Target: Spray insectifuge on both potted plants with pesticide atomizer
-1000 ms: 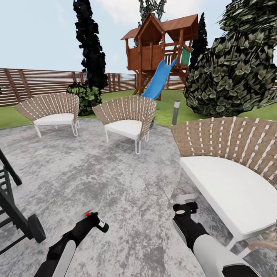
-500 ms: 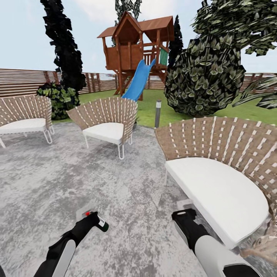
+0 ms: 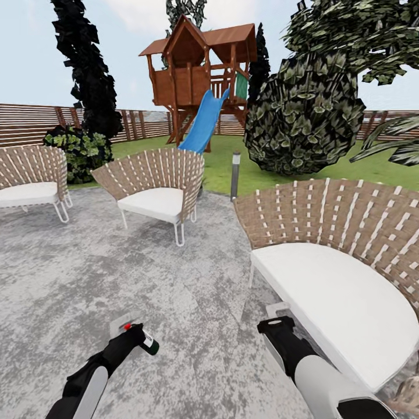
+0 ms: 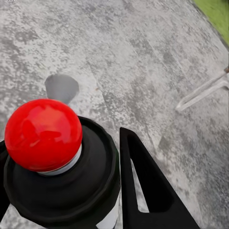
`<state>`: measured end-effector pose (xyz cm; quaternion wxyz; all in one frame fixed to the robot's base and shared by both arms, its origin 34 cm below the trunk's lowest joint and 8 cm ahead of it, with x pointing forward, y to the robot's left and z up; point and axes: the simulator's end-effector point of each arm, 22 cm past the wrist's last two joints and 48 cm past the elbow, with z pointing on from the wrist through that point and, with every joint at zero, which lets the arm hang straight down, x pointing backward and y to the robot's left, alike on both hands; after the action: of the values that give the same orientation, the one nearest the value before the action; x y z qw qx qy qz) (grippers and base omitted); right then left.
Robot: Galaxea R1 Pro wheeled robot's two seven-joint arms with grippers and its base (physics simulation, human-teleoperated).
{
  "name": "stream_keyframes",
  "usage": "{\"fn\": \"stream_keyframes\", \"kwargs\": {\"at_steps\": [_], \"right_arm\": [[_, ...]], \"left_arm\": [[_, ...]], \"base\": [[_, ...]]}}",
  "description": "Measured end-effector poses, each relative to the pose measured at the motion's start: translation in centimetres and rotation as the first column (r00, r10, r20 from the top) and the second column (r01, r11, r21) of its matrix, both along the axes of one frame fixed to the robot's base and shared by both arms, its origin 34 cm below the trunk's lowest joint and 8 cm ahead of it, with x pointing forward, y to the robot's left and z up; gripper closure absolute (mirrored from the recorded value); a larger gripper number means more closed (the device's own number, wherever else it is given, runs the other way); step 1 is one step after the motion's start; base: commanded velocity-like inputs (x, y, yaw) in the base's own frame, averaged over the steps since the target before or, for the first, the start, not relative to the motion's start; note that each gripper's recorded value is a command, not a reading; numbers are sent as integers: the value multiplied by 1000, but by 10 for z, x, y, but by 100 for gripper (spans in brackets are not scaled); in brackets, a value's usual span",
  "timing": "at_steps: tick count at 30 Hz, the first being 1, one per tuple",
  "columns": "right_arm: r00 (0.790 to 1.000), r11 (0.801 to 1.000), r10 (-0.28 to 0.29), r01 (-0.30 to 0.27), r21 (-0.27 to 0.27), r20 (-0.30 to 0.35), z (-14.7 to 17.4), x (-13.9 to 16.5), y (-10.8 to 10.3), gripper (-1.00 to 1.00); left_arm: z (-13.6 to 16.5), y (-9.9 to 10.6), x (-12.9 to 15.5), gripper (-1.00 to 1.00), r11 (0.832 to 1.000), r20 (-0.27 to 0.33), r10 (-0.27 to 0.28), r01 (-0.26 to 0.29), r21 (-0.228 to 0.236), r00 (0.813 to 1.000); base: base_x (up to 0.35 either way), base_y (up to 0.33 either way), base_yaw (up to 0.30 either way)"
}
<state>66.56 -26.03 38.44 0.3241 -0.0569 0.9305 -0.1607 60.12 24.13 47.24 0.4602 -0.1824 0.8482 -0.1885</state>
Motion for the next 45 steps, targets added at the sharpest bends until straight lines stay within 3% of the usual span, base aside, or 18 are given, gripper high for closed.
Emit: {"fn": "stream_keyframes", "kwargs": {"at_steps": [11,12,24,31,36,45], "right_arm": [[997,1000,-9,8,-8,-74,-18,-19,-3,-100],[995,1000,-10,9,-10,-103,-27,-29,-4,-100],[994,1000,-23,22,-15,-106,-29,-31,-14,-100],[990,999,-40,35,-36,-135,-39,-43,-33,-100],[987,997,-61,52,-64,-147,-43,-50,-59,-100],[988,995,-74,64,-77,-139,-41,-50,-73,-100]], "left_arm": [[-4,2,-1,100,1000,-9,4,-4,1,1000],[-4,2,-1,100,1000,-9,4,-4,1,1000],[-3,1,-1,100,1000,-7,1,-1,1,1000],[-3,1,-1,100,1000,-7,1,-1,2,1000],[-3,1,-1,100,1000,-7,0,0,2,1000],[-3,0,-1,100,1000,-6,-1,1,2,1000]], "base": [[315,-96,0],[316,-93,-44],[285,169,-260],[166,114,-290],[2,1,-290],[179,-91,-290]]}}
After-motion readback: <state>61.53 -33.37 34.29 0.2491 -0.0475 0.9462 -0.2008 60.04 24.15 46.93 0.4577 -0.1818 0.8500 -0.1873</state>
